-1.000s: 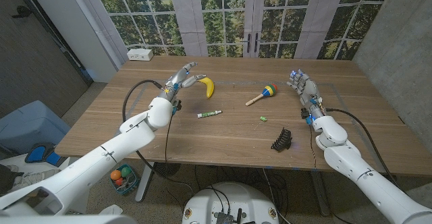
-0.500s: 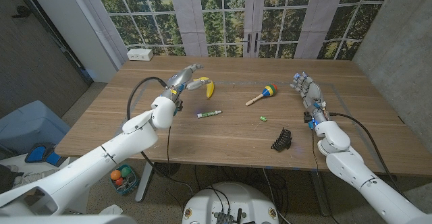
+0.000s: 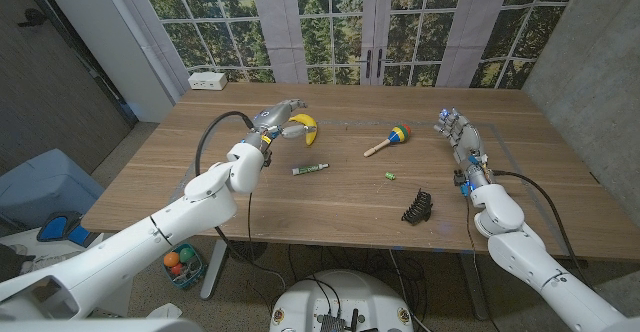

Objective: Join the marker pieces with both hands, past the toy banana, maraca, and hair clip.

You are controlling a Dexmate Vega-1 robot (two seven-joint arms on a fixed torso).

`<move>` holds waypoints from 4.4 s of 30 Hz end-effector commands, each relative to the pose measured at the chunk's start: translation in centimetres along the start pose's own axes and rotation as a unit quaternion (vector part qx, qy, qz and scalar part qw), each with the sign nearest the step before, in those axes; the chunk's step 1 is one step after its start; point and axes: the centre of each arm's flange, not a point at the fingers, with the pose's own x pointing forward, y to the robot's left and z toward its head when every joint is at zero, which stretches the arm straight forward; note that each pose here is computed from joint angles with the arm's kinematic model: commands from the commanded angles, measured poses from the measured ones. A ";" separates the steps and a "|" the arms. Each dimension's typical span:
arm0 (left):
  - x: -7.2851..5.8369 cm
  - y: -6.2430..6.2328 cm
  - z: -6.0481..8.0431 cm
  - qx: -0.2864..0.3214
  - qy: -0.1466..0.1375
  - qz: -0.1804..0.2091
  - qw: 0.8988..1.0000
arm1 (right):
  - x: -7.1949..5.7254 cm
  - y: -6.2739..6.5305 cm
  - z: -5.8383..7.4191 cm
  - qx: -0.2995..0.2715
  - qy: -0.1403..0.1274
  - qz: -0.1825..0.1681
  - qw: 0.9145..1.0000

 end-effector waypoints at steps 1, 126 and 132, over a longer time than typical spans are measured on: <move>-0.3 0.1 0.8 0.077 0.009 -0.037 0.996 | -1.3 0.0 0.1 -0.005 -0.002 -0.006 1.000; 0.2 -9.2 1.1 0.225 0.012 -0.244 0.943 | -4.0 -1.2 -1.0 -0.040 0.007 -0.046 0.998; -0.1 -10.0 0.5 0.224 0.006 -0.227 0.948 | -3.9 -1.3 -0.9 -0.053 0.010 -0.046 0.998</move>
